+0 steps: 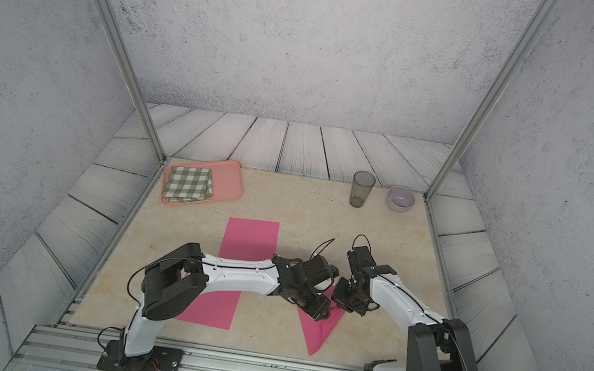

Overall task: Fold the square paper diagonally
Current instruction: Fold the paper at the center of the board.

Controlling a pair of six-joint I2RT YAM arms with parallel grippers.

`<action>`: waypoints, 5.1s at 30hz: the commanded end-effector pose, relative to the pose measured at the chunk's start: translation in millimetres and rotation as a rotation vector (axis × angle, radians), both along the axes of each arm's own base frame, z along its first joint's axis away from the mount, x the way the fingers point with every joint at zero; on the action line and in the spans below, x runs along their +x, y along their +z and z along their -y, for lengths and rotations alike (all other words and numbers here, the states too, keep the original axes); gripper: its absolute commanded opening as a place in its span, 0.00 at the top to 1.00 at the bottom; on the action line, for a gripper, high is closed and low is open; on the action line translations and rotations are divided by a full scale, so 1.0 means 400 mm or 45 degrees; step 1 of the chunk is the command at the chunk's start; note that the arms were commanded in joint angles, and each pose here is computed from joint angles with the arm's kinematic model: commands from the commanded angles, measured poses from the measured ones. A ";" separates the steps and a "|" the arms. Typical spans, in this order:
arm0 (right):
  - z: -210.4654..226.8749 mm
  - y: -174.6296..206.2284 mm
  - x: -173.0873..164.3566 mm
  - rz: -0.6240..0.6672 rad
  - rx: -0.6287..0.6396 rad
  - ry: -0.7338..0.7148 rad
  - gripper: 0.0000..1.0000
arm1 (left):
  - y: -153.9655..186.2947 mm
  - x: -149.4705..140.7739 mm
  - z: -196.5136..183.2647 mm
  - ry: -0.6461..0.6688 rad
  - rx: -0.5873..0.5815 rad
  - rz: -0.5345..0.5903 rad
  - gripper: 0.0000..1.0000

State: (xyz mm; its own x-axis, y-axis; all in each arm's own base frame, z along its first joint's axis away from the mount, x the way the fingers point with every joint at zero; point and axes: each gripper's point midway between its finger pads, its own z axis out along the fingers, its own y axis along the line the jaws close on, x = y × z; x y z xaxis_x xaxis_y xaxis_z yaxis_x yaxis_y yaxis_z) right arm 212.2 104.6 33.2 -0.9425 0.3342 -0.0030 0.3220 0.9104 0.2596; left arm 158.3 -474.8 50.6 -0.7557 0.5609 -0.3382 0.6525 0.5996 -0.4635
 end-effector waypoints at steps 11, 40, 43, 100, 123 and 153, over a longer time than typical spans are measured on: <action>-0.010 0.002 0.019 0.042 0.011 0.014 1.00 | 0.128 -0.073 0.092 -0.238 -0.215 0.034 0.55; -0.020 -0.006 0.009 0.055 0.052 0.039 1.00 | 0.179 -0.083 0.144 -0.189 -0.357 0.124 0.50; -0.021 -0.005 0.009 0.055 0.055 0.037 1.00 | 0.175 -0.082 0.125 -0.156 -0.347 0.141 0.52; -0.086 0.020 0.043 0.112 0.274 -0.059 1.00 | 0.036 0.032 -0.057 0.254 -0.199 0.331 0.56; -0.086 0.009 0.019 0.105 0.296 -0.061 0.99 | 0.010 0.043 -0.030 0.229 -0.167 0.343 0.84; -0.124 0.146 0.060 0.166 0.437 0.305 0.71 | 0.050 -0.056 -0.153 -0.046 -0.085 0.416 1.00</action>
